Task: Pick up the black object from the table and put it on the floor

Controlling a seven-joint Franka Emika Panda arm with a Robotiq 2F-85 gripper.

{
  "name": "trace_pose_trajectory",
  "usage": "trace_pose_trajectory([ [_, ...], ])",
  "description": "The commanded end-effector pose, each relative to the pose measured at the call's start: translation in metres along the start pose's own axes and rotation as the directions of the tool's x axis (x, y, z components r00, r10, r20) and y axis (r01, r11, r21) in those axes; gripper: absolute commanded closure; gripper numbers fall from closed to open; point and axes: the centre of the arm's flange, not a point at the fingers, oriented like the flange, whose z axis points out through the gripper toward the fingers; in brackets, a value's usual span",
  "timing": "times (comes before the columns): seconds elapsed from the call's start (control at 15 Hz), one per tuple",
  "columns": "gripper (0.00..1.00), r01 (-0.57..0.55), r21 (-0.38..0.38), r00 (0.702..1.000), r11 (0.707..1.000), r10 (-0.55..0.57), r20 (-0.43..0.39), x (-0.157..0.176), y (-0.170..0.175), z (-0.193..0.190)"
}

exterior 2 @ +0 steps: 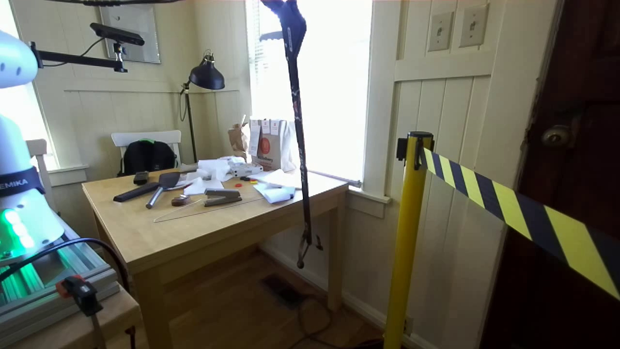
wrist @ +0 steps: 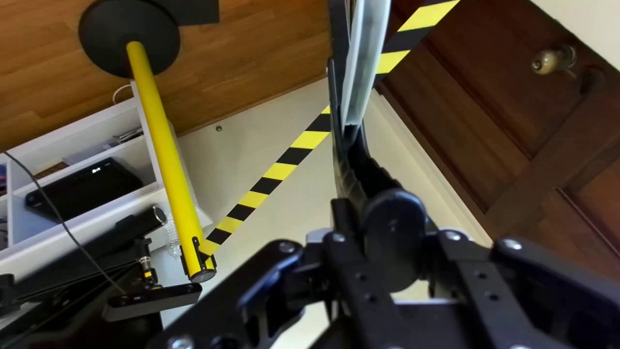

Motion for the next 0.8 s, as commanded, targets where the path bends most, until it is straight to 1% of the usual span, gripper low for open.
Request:
trace_pose_trajectory([
  [0.0,0.93,-0.004,0.013,0.995,1.000,0.005,-0.098,-0.045,-0.006,0.038],
  [0.07,0.70,0.017,-0.005,0.999,1.000,-0.017,-0.050,-0.028,0.001,0.018],
  [0.2,0.70,0.024,-0.018,0.997,1.000,-0.025,-0.071,-0.044,0.003,0.034],
  [0.47,0.70,0.024,-0.020,0.997,1.000,-0.026,-0.069,-0.046,0.002,0.038],
  [0.53,0.92,0.024,-0.019,0.997,1.000,-0.025,-0.069,-0.046,0.002,0.038],
  [0.73,0.93,-0.019,-0.024,0.999,1.000,0.018,-0.035,-0.079,-0.021,0.055],
])
